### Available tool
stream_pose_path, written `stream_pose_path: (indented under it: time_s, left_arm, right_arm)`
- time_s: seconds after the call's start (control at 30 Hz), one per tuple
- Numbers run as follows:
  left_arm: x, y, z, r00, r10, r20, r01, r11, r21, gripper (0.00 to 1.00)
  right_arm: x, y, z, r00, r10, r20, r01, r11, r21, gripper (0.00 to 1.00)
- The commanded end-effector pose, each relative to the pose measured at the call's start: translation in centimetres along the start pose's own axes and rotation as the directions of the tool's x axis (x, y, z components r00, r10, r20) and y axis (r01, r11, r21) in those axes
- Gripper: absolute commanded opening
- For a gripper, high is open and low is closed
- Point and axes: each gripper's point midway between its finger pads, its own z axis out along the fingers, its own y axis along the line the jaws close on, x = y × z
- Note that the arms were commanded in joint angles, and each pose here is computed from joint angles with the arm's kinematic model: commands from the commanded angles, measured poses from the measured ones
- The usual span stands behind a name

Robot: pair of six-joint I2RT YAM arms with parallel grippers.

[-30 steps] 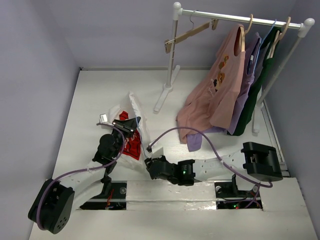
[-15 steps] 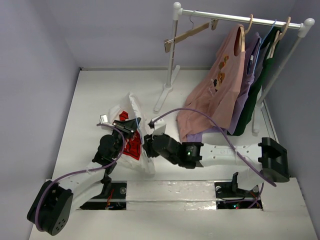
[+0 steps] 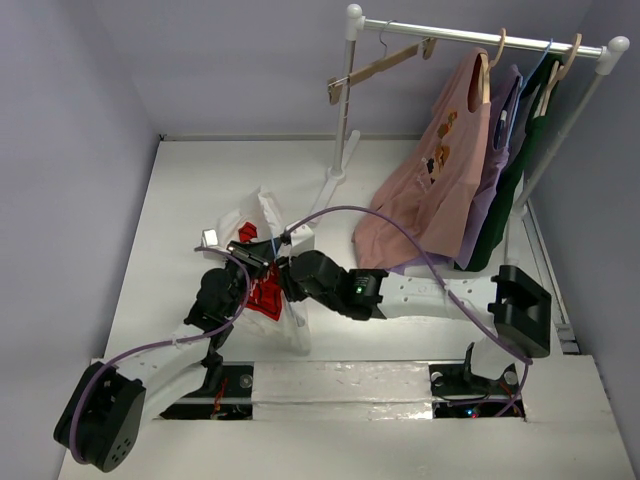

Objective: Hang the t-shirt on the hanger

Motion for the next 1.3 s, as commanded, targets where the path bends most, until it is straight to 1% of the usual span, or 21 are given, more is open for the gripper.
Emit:
stream_pose_path:
  time_s: [0.0,0.2,0.23,0.3,0.33,0.4,0.43,0.47,0.57,0.6,0.63,0.7,0.83,0.9,0.93,1.0,1.07,1.1,1.13,1.23,1.27]
  left_arm:
    - [-0.4,-2.9,0.2,1.000,0.026,0.001,-0.026,0.996,0.082,0.00]
    - [-0.5,-3.0,0.0,0.999,0.037,0.003,-0.037,0.996,0.080,0.00]
    - [-0.6,-3.3,0.0,0.999,0.038,0.004,-0.038,0.996,0.083,0.00]
    - [-0.7,-3.1,-0.1,0.999,0.043,0.006,-0.043,0.996,0.076,0.00]
    - [-0.7,-3.1,-0.1,0.999,0.042,0.011,-0.043,0.996,0.074,0.00]
    - [-0.9,-2.7,-0.1,0.999,0.047,0.017,-0.048,0.997,0.057,0.00]
    - [-0.9,-2.6,-0.1,0.998,0.058,0.020,-0.059,0.997,0.051,0.05]
    - [-1.2,-2.4,0.0,0.997,0.065,0.031,-0.066,0.997,0.033,0.19]
    - [-1.7,-2.4,0.4,0.992,0.114,0.046,-0.114,0.993,-0.002,0.44]
    - [-2.3,-2.5,0.5,0.989,0.132,0.068,-0.131,0.991,-0.020,0.55]
    - [-2.8,-3.5,0.9,0.984,0.160,0.082,-0.159,0.987,-0.017,0.59]
    - [-3.7,-3.2,1.4,0.977,0.191,0.095,-0.186,0.981,-0.060,0.66]
    - [-5.9,-4.3,2.7,0.964,0.233,0.131,-0.221,0.970,-0.098,0.67]
    - [-6.5,-3.3,3.3,0.960,0.254,0.121,-0.236,0.961,-0.146,0.66]
    - [-7.6,-2.8,3.5,0.956,0.259,0.140,-0.234,0.957,-0.173,0.66]
    - [-8.1,-2.0,4.3,0.960,0.250,0.122,-0.225,0.956,-0.189,0.66]
    - [-9.9,-1.8,4.8,0.959,0.239,0.152,-0.210,0.959,-0.189,0.65]
    - [-9.7,-1.2,5.3,0.965,0.232,0.125,-0.206,0.960,-0.192,0.63]
    - [-10.7,-1.5,5.6,0.961,0.237,0.145,-0.208,0.959,-0.191,0.62]
    - [-11.0,-0.6,6.1,0.960,0.242,0.140,-0.208,0.953,-0.220,0.58]
    - [-11.4,-0.4,6.2,0.957,0.250,0.146,-0.213,0.950,-0.227,0.57]
  right_arm:
    - [-1.7,0.9,0.5,1.000,0.007,0.021,-0.006,0.999,-0.037,0.36]
    - [-1.2,0.0,1.5,1.000,0.005,0.009,-0.005,1.000,0.008,0.26]
    - [-1.2,-0.2,1.5,1.000,0.010,0.015,-0.010,1.000,0.019,0.17]
    - [-1.6,-0.4,1.2,0.999,0.018,0.030,-0.019,1.000,0.025,0.10]
    - [-1.4,-0.8,1.1,0.999,0.022,0.034,-0.024,0.999,0.038,0.00]
    - [-1.7,-1.1,0.6,0.998,0.034,0.048,-0.037,0.998,0.048,0.00]
    - [-1.8,-1.5,0.4,0.998,0.040,0.053,-0.044,0.997,0.062,0.00]
    - [-1.3,-1.9,0.3,0.998,0.037,0.046,-0.040,0.997,0.073,0.00]
    - [-0.9,-2.3,-0.3,0.998,0.042,0.044,-0.045,0.996,0.074,0.00]
    - [-0.7,-2.5,-0.5,0.998,0.043,0.041,-0.046,0.996,0.074,0.00]
    - [-1.0,-2.4,-0.8,0.997,0.054,0.051,-0.058,0.996,0.062,0.00]
    - [-0.3,-2.6,-1.2,0.997,0.058,0.044,-0.061,0.997,0.055,0.00]
    - [-0.4,-2.8,-1.8,0.996,0.073,0.055,-0.075,0.996,0.042,0.00]
    - [-0.4,-2.9,-2.1,0.995,0.076,0.059,-0.079,0.996,0.039,0.00]
    - [-0.2,-2.9,-2.2,0.995,0.078,0.057,-0.080,0.996,0.037,0.00]
    - [-0.3,-2.9,-2.4,0.995,0.080,0.061,-0.082,0.996,0.029,0.00]
    - [0.0,-3.0,-2.5,0.995,0.080,0.054,-0.081,0.996,0.022,0.00]
    - [0.0,-2.9,-2.7,0.995,0.083,0.056,-0.084,0.996,0.020,0.00]
    - [0.0,-3.0,-2.7,0.995,0.083,0.055,-0.084,0.996,0.018,0.00]
    - [0.3,-3.3,-3.1,0.995,0.082,0.054,-0.083,0.996,0.022,0.00]
    - [-0.3,-3.1,-3.1,0.993,0.094,0.076,-0.094,0.996,0.007,0.00]
